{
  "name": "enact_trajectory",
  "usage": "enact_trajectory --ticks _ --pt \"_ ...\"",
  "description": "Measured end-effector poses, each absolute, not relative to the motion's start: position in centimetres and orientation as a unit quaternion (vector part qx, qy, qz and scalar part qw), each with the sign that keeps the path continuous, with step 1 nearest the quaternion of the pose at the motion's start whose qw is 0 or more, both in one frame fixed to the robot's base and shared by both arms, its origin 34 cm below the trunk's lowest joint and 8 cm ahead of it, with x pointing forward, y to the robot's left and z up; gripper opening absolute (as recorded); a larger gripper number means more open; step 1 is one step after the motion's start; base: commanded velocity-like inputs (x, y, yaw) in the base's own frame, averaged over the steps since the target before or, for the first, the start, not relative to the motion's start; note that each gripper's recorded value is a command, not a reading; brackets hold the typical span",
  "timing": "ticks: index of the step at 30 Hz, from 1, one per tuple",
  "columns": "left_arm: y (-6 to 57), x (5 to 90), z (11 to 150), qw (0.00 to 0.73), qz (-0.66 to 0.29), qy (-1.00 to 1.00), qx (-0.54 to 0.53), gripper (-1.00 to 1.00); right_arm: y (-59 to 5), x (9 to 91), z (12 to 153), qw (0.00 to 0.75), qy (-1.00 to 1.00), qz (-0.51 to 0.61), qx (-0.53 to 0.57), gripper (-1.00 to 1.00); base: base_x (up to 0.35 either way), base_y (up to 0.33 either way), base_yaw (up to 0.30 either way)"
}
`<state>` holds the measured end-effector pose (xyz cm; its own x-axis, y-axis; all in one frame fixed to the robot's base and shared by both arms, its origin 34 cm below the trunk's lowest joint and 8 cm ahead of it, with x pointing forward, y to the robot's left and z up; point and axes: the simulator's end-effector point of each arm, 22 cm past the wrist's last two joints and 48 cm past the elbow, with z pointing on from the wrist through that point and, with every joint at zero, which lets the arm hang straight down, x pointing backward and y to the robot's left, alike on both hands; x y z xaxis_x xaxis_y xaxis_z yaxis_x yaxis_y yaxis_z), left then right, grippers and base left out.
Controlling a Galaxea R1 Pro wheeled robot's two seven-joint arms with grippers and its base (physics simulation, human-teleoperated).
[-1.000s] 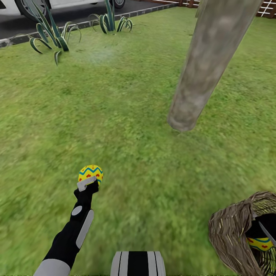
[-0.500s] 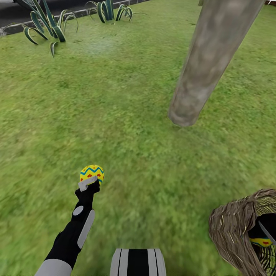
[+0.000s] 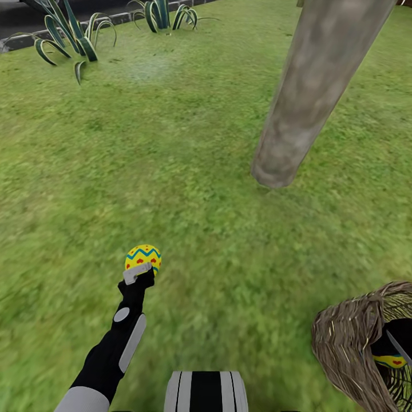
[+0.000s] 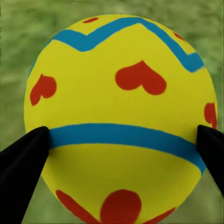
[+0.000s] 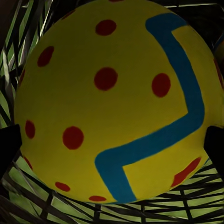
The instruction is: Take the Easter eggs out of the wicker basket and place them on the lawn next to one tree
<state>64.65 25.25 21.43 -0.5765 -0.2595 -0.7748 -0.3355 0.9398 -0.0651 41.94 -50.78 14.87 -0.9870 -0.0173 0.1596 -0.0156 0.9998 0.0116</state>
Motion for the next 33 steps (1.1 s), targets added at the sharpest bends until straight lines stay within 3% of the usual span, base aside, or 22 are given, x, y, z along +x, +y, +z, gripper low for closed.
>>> enact_trajectory --ticks 33 --pt "25.1 63.9 20.9 0.419 0.045 0.891 -0.166 -1.0 -50.8 42.5 15.5 0.072 -0.997 -0.004 0.009 -1.0 0.0 0.0 0.0"
